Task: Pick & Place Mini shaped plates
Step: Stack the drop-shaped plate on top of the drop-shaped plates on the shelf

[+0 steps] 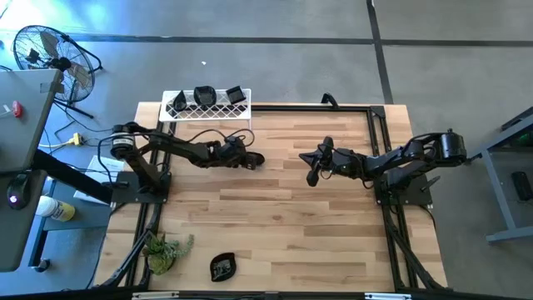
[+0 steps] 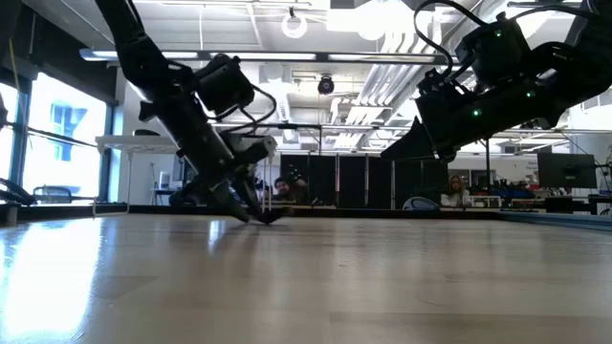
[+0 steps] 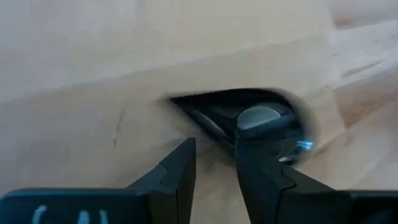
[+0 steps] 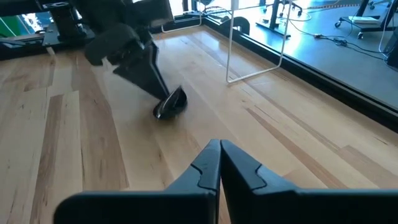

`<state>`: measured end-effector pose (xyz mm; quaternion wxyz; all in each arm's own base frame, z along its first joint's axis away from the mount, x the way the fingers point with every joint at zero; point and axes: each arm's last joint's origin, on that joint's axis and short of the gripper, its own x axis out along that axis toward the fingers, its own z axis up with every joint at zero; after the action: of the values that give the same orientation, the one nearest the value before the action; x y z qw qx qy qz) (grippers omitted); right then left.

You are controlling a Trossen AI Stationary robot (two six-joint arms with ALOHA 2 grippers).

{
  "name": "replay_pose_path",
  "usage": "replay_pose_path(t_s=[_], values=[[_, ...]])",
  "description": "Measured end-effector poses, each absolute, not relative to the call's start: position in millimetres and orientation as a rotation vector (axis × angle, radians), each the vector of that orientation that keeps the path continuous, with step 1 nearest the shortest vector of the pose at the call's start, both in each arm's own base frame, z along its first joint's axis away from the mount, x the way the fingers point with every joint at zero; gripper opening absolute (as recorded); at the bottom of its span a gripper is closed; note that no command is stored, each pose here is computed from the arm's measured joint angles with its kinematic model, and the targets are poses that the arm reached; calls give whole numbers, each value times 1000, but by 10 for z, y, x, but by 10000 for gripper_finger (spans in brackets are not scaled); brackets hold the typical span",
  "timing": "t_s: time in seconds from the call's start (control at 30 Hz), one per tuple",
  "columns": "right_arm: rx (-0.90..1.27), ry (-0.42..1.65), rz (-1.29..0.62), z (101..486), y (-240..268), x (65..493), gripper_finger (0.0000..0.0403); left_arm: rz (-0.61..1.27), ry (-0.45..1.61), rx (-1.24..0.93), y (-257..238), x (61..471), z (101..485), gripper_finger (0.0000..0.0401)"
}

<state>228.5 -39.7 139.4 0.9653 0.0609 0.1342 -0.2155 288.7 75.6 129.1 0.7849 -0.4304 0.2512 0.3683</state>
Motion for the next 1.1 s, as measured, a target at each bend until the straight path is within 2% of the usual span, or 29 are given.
replay_pose_path(t_s=[0.53,0.63,0.83,1.1], values=[[124,272,-434,1394,-396,2285,2,769,495,-915,772,2950,1261,107],[124,272,-434,1394,-396,2285,2,767,510,-893,771,2944,1255,85],[124,272,-434,1394,-396,2285,7,755,520,-863,771,2945,1255,10],[123,273,-434,1393,-396,2285,2,724,499,-798,767,2918,1415,4]])
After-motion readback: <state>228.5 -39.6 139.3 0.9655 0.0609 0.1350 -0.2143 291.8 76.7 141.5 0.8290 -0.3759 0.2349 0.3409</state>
